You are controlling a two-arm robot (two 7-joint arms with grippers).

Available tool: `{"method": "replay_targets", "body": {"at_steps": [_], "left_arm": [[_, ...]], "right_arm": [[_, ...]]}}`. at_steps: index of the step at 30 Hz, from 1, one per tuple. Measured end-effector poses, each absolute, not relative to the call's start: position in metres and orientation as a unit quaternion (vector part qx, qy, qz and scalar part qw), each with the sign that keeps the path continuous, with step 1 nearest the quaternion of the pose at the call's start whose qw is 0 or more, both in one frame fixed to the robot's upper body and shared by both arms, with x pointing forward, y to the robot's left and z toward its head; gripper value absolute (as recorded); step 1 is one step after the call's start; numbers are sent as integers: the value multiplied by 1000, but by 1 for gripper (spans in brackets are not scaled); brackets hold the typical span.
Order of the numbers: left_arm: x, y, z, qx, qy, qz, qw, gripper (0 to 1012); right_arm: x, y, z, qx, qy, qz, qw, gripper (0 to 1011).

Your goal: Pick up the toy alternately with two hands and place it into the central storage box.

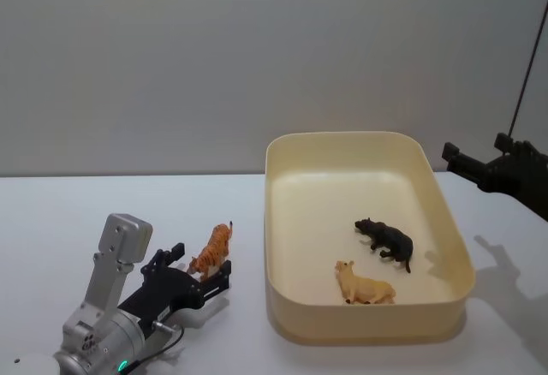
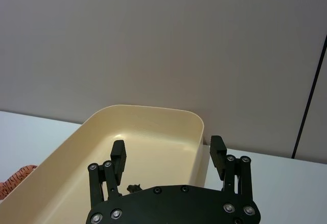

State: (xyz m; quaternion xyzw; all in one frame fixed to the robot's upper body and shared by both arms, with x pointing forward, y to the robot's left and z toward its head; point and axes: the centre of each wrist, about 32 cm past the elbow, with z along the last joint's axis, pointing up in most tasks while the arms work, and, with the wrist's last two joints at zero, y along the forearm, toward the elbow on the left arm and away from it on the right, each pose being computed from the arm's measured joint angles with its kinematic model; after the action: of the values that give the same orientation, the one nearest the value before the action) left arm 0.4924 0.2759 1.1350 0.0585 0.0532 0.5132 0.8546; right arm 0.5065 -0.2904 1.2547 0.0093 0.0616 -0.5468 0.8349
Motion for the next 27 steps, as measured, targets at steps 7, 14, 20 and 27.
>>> {"method": "replay_targets", "body": {"at_steps": [7, 14, 20, 27], "left_arm": [[495, 277, 1132, 56, 55, 511, 856, 826], [496, 277, 1131, 55, 56, 510, 857, 619], [497, 277, 1130, 53, 55, 509, 857, 446], [498, 269, 1134, 37, 40, 507, 860, 317]], "right_arm": [[506, -290, 1255, 9, 62, -547, 835, 1001], [506, -290, 1255, 9, 62, -547, 835, 1001], [506, -290, 1255, 9, 62, -547, 835, 1001], [506, -290, 1255, 9, 62, -547, 835, 1001]]}}
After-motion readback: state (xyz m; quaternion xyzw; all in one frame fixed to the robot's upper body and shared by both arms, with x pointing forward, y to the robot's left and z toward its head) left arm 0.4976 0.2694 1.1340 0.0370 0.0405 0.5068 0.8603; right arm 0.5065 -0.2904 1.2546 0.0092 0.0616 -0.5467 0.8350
